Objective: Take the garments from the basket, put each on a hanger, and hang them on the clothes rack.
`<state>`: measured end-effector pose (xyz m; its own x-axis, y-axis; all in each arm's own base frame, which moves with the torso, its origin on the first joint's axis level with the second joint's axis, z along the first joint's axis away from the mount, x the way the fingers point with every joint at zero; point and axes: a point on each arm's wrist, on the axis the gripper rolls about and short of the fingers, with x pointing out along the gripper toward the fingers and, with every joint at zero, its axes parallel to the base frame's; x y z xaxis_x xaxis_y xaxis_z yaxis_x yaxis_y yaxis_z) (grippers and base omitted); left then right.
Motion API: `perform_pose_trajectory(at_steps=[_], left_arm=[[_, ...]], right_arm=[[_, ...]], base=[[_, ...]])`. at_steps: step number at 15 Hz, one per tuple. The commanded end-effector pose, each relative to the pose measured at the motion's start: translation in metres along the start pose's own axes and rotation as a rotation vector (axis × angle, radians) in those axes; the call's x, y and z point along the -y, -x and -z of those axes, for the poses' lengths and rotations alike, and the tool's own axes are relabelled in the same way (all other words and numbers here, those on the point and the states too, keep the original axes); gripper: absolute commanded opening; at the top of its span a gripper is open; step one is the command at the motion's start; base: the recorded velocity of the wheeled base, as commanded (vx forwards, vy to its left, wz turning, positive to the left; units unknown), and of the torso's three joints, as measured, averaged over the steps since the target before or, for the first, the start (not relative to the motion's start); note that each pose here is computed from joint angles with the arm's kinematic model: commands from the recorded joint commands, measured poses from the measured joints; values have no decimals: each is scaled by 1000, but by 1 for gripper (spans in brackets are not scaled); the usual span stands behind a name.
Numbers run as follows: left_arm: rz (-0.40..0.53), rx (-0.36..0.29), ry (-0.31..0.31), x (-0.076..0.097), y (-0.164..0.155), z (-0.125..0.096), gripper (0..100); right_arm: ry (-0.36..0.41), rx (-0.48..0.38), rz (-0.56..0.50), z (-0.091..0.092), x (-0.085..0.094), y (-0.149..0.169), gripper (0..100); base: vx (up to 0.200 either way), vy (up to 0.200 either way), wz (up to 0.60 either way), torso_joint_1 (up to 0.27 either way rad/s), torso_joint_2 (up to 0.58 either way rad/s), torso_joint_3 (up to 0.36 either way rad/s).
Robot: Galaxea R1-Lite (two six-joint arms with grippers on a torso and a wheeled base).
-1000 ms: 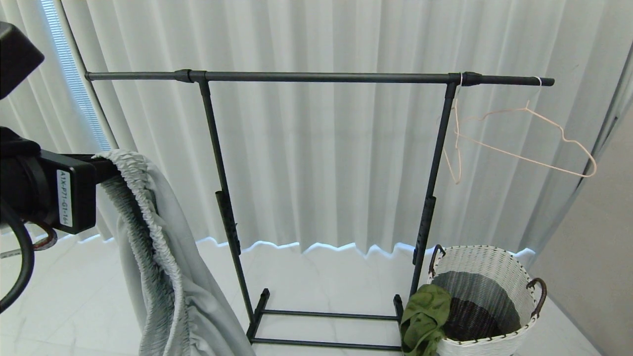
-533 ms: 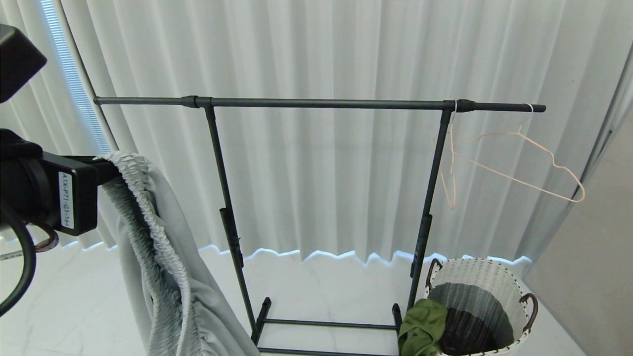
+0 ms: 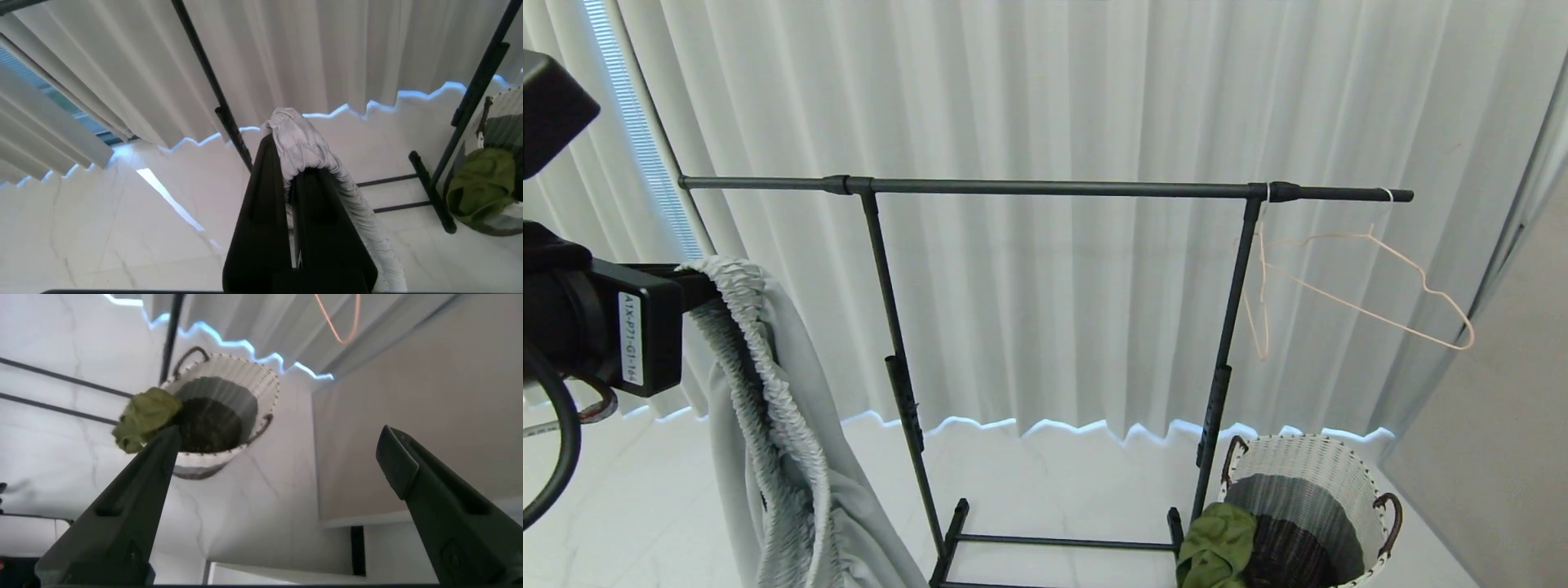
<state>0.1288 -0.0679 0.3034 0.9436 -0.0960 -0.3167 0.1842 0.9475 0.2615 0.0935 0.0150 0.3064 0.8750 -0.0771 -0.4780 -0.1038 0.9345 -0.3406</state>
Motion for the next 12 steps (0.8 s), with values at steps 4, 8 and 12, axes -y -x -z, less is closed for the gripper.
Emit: perform_pose_trajectory(at_steps=[4,8,12], left_arm=[[0,0,0,0,0,0,0],[-3,8,2,0,-1,-1,0],[-3,11,4,0,-1,-1,0]], right_arm=[[-1,2,4,0,0,0,100],[-6,22,9,-3,0,-1,100],[-8,22,9,-3,0,-1,100]], base=[[0,0,-150,1,-1,-1],[0,0,0,0,0,0],[150,0,0,2,2,2]])
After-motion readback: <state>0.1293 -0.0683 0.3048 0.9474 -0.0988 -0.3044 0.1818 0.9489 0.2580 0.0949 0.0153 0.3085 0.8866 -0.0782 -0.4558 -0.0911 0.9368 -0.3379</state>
